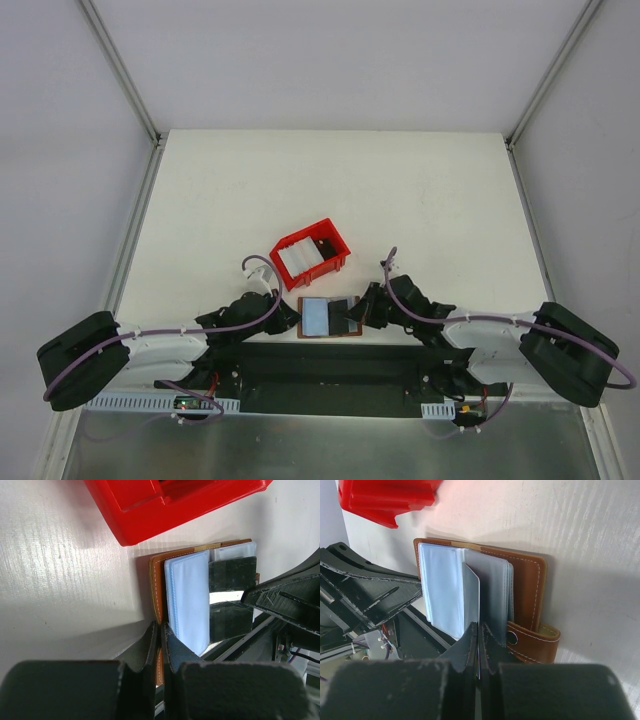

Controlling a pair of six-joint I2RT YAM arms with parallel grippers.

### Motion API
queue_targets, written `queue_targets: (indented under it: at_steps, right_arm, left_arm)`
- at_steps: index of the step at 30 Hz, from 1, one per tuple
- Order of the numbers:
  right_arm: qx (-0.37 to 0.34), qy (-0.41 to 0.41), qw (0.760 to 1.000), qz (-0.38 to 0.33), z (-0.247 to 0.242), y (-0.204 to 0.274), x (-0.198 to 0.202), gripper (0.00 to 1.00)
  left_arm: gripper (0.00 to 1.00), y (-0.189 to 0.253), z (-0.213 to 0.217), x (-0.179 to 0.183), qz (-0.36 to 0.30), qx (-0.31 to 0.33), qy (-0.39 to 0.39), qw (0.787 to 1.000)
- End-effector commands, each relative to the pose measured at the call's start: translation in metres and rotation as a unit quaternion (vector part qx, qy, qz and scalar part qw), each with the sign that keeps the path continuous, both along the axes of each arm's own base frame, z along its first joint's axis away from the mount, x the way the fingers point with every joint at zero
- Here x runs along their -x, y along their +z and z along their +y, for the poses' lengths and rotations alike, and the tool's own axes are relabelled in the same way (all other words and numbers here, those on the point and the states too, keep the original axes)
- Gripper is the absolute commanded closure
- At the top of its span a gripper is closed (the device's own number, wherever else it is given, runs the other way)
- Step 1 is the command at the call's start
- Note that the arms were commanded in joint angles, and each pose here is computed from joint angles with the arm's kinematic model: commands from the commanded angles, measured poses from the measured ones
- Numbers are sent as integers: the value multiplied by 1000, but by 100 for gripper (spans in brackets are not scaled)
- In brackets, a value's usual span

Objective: Put the credit cards into the card holder
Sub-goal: Insert the credit card into the card holder.

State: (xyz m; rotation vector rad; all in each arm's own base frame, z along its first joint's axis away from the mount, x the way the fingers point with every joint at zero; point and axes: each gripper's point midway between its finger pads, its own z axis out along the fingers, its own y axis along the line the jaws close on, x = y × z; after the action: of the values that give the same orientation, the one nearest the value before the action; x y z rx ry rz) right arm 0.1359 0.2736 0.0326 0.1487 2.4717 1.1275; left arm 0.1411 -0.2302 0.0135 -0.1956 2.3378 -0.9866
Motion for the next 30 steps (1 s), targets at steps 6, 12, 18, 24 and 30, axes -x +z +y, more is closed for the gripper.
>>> queue_targets:
  at_steps: [6, 12, 18, 24, 30]
  right_arm:
    - [13, 11, 1000, 16, 5, -11, 3, 100]
    - [13, 7, 1000, 9, 11, -13, -5, 100]
    - [26, -5, 1000, -5, 8, -16, -14, 100]
    - [25, -26, 999, -13, 2, -19, -19, 100]
    - [28, -47, 998, -25, 3, -17, -29, 100]
  left_arm:
    - [100, -36, 29, 12, 25, -73, 7, 997]
    - [100, -37, 29, 13, 25, -75, 4, 997]
    - [100, -36, 28, 13, 24, -74, 1, 997]
    - [100, -37, 29, 14, 23, -75, -3, 997]
    - [100, -36, 27, 14, 22, -71, -4, 997]
